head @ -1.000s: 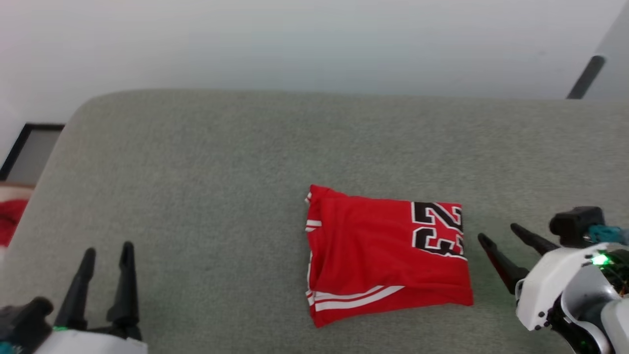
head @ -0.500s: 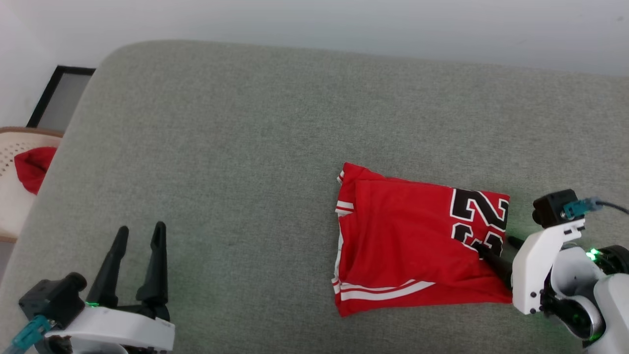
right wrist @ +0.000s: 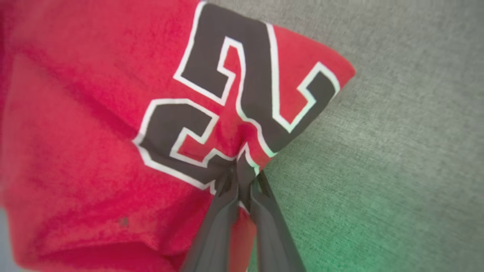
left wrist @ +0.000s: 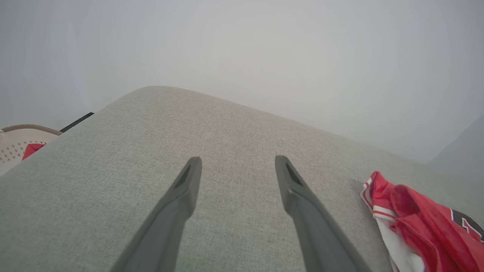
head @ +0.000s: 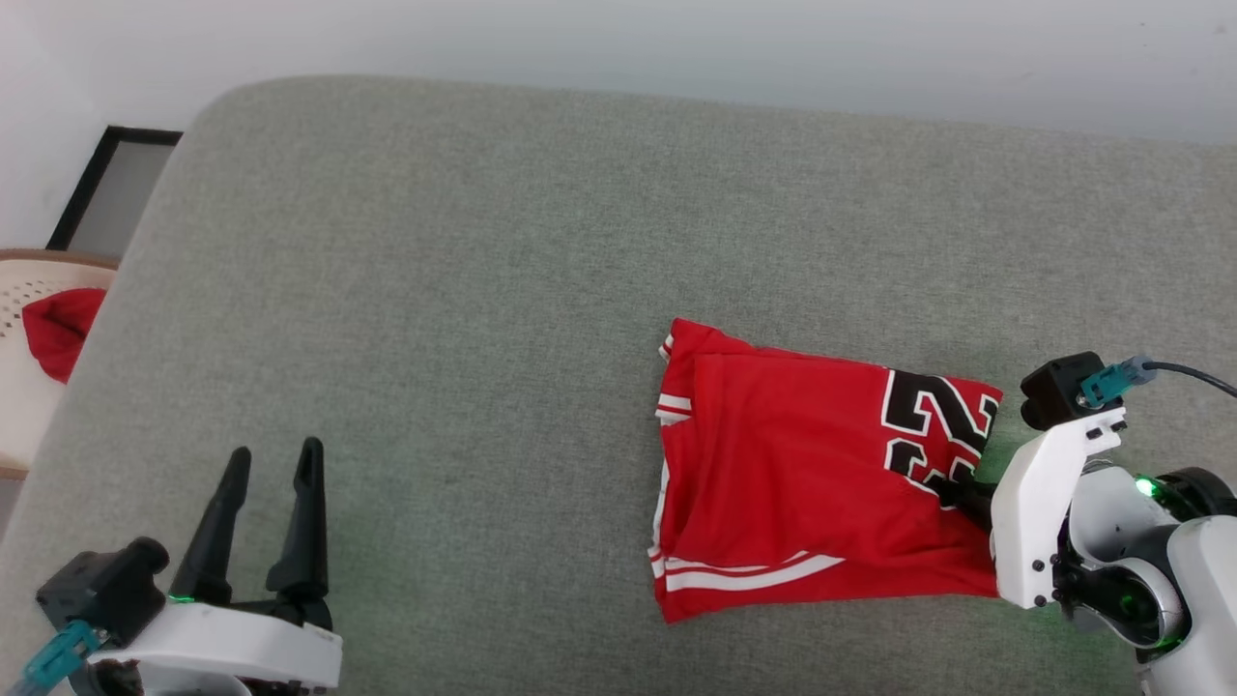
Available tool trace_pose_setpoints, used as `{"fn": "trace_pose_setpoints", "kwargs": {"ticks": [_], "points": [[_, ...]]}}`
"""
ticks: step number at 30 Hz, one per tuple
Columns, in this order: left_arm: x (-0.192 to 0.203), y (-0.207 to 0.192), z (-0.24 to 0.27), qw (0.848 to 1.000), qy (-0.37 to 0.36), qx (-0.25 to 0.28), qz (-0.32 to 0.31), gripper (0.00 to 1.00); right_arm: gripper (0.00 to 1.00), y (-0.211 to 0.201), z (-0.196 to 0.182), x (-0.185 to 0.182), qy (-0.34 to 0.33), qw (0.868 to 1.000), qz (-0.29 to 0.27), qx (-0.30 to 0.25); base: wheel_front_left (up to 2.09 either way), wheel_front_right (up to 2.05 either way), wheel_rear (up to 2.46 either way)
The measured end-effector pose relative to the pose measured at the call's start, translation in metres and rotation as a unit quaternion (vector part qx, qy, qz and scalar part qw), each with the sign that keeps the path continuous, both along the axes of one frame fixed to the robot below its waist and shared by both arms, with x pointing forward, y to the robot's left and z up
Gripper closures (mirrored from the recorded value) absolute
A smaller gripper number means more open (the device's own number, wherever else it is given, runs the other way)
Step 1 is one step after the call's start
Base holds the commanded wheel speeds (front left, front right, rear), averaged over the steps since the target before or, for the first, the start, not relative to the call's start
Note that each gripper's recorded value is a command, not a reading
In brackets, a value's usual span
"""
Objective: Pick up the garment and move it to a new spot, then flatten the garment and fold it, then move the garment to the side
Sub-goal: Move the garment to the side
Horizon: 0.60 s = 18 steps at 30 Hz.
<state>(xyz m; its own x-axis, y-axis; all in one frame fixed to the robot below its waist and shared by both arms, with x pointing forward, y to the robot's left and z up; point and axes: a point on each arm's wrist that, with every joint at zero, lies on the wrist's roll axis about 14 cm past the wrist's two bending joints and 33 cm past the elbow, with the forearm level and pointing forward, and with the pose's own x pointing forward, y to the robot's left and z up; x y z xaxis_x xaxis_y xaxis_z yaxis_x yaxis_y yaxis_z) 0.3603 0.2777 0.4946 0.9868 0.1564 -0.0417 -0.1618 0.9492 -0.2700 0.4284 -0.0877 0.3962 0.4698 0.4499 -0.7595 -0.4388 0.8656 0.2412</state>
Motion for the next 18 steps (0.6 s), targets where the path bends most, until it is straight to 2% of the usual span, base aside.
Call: {"fn": "trace_pose_setpoints", "kwargs": {"ticks": [9, 18], "points": [[0.007, -0.009, 0.000, 1.000, -0.003, -0.002, -0.017, 0.00, 1.00, -0.020, 0.031, 0.014, -0.048, 0.999, -0.004, -0.021, 0.00, 0.00, 0.00], [0.034, -0.030, 0.004, 0.998, -0.017, 0.004, -0.061, 0.00, 1.00, -0.066, 0.065, 0.034, -0.099, 0.993, -0.033, -0.059, 0.00, 0.00, 0.00]]}}
